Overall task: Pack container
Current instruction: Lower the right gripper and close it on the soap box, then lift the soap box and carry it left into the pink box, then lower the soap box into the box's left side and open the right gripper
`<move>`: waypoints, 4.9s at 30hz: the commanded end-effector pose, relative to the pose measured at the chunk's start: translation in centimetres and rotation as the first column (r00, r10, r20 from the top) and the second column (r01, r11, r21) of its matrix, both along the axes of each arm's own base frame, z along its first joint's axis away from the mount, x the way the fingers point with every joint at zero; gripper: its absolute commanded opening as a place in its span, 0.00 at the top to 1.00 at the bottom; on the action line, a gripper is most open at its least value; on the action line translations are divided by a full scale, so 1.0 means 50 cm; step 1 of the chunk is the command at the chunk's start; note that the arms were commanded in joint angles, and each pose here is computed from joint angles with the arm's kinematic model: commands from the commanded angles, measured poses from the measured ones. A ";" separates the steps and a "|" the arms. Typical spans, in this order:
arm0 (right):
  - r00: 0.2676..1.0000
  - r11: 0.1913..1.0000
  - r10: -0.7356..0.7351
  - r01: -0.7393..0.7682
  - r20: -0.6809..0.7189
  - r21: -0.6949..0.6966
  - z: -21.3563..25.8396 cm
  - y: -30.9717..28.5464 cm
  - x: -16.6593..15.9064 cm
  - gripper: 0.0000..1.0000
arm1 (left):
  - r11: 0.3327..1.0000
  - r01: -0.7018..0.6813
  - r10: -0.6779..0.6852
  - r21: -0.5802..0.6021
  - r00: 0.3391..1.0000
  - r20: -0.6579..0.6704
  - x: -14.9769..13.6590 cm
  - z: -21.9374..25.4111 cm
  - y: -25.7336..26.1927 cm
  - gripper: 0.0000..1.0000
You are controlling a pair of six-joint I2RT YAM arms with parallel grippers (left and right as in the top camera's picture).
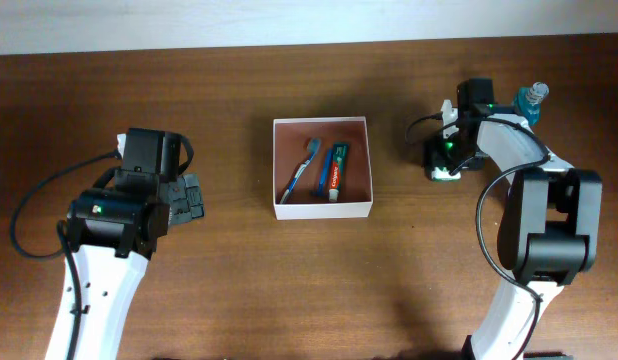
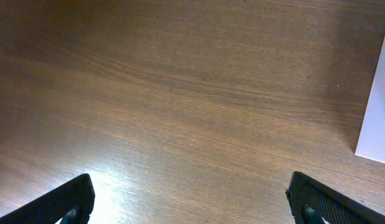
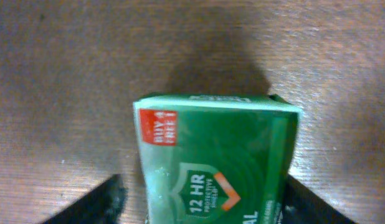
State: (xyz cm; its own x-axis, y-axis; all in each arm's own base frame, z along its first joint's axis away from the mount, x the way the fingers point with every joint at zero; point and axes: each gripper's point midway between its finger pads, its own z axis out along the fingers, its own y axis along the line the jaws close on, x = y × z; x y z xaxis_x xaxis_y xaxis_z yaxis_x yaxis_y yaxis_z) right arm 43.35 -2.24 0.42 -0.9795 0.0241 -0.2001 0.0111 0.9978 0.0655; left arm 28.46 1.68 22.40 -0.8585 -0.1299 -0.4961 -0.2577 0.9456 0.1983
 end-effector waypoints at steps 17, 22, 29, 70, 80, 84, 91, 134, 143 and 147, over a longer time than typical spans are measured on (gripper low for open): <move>0.997 0.994 -0.034 0.026 0.072 0.107 0.200 0.029 0.083 0.63 | 1.000 -0.018 0.018 0.006 1.000 -0.002 -0.001 -0.003 0.007 0.01; 0.993 0.985 -0.077 0.062 0.085 0.163 0.324 0.070 0.083 0.63 | 1.000 -0.018 0.018 0.006 1.000 -0.002 -0.001 -0.003 0.006 0.01; 0.994 0.963 -0.100 0.083 0.052 0.256 0.410 0.200 0.052 0.64 | 1.000 -0.018 0.018 0.006 1.000 -0.002 -0.001 -0.003 0.007 0.01; 0.991 0.962 0.107 -0.082 -0.080 0.260 0.218 0.600 -0.008 0.63 | 1.000 -0.018 0.018 0.006 1.000 -0.002 -0.001 -0.003 0.006 0.01; 0.990 0.962 0.117 -0.092 -0.082 0.256 0.168 0.611 0.012 0.63 | 1.000 -0.018 0.018 0.006 1.000 -0.002 -0.001 -0.003 0.007 0.01; 0.992 0.963 0.091 -0.065 -0.087 0.262 0.165 0.614 0.014 0.63 | 1.000 -0.018 0.018 0.006 1.000 -0.002 -0.001 -0.003 0.007 0.01; 0.995 0.960 0.049 -0.022 -0.089 0.280 0.167 0.643 0.009 0.63 | 1.000 -0.018 0.018 0.006 1.000 -0.002 -0.001 -0.003 0.007 0.01; 0.975 0.946 -0.179 0.208 -0.133 0.249 0.060 0.654 0.024 0.63 | 1.000 -0.018 0.018 0.006 1.000 -0.002 -0.001 -0.003 0.006 0.01; 0.977 0.946 -0.207 0.213 -0.050 0.243 0.059 0.649 0.060 0.63 | 1.000 -0.018 0.018 0.006 1.000 -0.002 -0.001 -0.003 0.006 0.01; 0.975 0.945 -0.217 0.222 -0.046 0.239 0.059 0.647 0.062 0.58 | 1.000 -0.018 0.018 0.006 1.000 -0.002 -0.001 -0.002 0.007 0.01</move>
